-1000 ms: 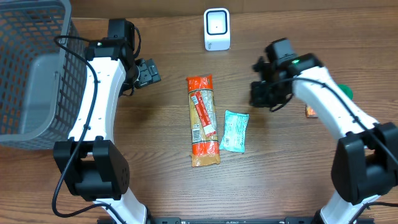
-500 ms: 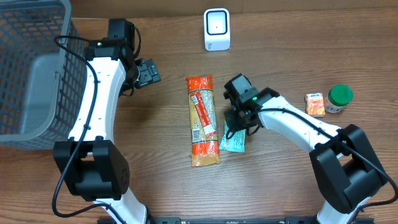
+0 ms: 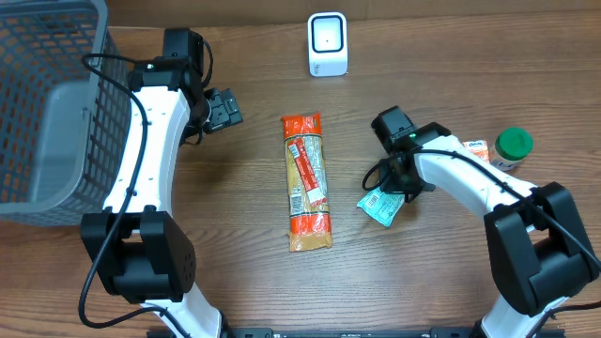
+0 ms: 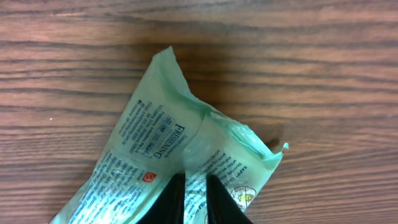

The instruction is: Scan the item barcode

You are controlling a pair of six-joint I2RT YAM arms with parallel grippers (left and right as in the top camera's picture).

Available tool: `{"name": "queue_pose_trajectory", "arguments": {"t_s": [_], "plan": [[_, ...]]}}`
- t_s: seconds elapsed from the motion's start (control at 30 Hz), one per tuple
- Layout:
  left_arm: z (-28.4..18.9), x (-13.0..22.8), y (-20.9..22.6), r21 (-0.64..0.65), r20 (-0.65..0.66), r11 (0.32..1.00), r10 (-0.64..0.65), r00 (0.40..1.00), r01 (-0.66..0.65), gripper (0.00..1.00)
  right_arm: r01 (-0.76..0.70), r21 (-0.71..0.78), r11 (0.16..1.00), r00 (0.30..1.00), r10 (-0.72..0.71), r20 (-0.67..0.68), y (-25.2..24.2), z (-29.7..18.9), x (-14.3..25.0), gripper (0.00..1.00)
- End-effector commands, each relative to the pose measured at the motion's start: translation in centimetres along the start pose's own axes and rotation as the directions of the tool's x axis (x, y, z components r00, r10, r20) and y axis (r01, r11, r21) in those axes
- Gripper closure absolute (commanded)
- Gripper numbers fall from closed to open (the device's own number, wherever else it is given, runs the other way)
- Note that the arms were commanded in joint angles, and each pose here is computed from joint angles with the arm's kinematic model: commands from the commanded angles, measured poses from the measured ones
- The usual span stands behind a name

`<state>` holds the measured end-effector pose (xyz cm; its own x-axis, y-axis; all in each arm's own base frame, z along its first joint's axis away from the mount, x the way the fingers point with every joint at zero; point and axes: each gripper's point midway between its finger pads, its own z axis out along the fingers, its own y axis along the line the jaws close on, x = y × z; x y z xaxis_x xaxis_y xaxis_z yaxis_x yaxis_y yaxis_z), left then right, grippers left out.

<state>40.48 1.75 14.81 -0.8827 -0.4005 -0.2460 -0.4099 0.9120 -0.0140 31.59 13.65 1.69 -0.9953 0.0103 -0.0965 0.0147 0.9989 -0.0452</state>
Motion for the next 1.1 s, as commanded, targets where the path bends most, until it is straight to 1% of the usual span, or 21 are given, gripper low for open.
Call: {"name": "queue_pose_trajectory", "arguments": {"t_s": [0.0,0.07,0.17,0.3,0.4,0.47,0.57,0.6,0.63,0.7,0.73,0.8,0.9,0.97,1.0,1.03,1.07], "plan": [[-1.3,-0.5,-0.4,0.015,0.037,1.000,0.022,0.999,-0.023,0.00,-0.042,-0.133,0.990,0.994,0.028,-0.102,2.1,0.2,1.9,0.84],[-1.3,-0.5,-0.4,0.015,0.037,1.000,0.022,0.999,-0.023,0.00,-0.037,-0.162,0.986,0.994,0.020,-0.107,2.6,0.1,1.9,0.84],[-1.3,-0.5,-0.4,0.016,0.037,1.000,0.022,0.999,-0.023,0.00,-0.019,-0.161,0.987,0.994,0.002,-0.110,2.5,-0.5,1.8,0.84],[-1.3,-0.5,-0.4,0.016,0.037,1.000,0.022,0.999,-0.023,0.00,0.009,-0.176,0.984,0.997,-0.023,-0.077,2.1,-3.4,0.5,0.80],[-1.3,-0.5,-0.4,0.016,0.037,1.000,0.022,0.999,-0.023,0.00,-0.012,-0.185,0.983,0.999,0.003,-0.048,1.1,-5.1,-0.5,0.77],[-1.3,-0.5,-0.4,0.016,0.037,1.000,0.022,0.999,-0.023,0.00,-0.039,-0.189,0.981,0.999,0.033,-0.034,0.2,-5.5,-1.1,0.73],[-1.3,-0.5,-0.4,0.016,0.037,1.000,0.022,0.999,-0.023,0.00,-0.080,-0.187,0.979,0.996,0.073,-0.046,-1.1,-5.4,-1.4,0.72],[-1.3,-0.5,-0.4,0.018,0.039,1.000,0.020,0.999,-0.021,0.00,-0.093,-0.185,0.978,0.995,0.085,-0.054,-1.5,-5.3,-1.4,0.66],[-1.3,-0.8,-0.6,0.027,0.049,0.999,0.016,0.999,-0.017,0.00,-0.098,-0.182,0.978,0.994,0.089,-0.059,-1.8,-5.2,-1.3,0.63],[-1.4,-1.9,-1.2,0.051,0.092,0.999,0.011,0.996,-0.015,0.00,-0.084,-0.178,0.980,0.995,0.074,-0.064,-2.3,-5.0,-1.2,0.62],[-1.5,-2.6,-1.5,0.065,0.121,0.998,0.005,0.993,-0.013,0.00,-0.068,-0.177,0.982,0.996,0.057,-0.068,-2.5,-4.9,-1.0,0.60],[-1.5,-2.0,-2.4,0.117,0.089,0.993,0.002,0.996,-0.012,0.00,-0.047,-0.170,0.984,0.996,0.033,-0.084,-2.8,-4.5,-0.4,0.58],[-1.6,-0.8,-3.5,0.189,0.031,0.982,0.009,0.999,-0.015,0.00,-0.047,-0.156,0.987,0.995,0.032,-0.097,-3.1,-4.0,0.1,0.58],[-2.0,0.5,-5.1,0.279,-0.028,0.960,0.032,0.999,-0.023,0.00,-0.042,-0.145,0.988,0.995,0.029,-0.093,-3.3,-3.8,0.1,0.57],[-2.2,1.3,-6.1,0.326,-0.050,0.944,0.071,0.996,-0.051,0.41,-0.041,-0.142,0.989,0.996,0.029,-0.086,-3.3,-3.8,0.0,0.57],[-2.4,1.9,-6.7,0.350,-0.066,0.935,0.089,0.994,-0.060,0.91,-0.040,-0.145,0.989,0.997,0.029,-0.078,-3.3,-3.8,-0.2,0.57],[-2.5,2.7,-7.3,0.366,-0.091,0.928,0.104,0.990,-0.064,0.96,-0.040,-0.148,0.988,0.997,0.030,-0.069,-3.2,-3.8,-0.4,0.57]]}}
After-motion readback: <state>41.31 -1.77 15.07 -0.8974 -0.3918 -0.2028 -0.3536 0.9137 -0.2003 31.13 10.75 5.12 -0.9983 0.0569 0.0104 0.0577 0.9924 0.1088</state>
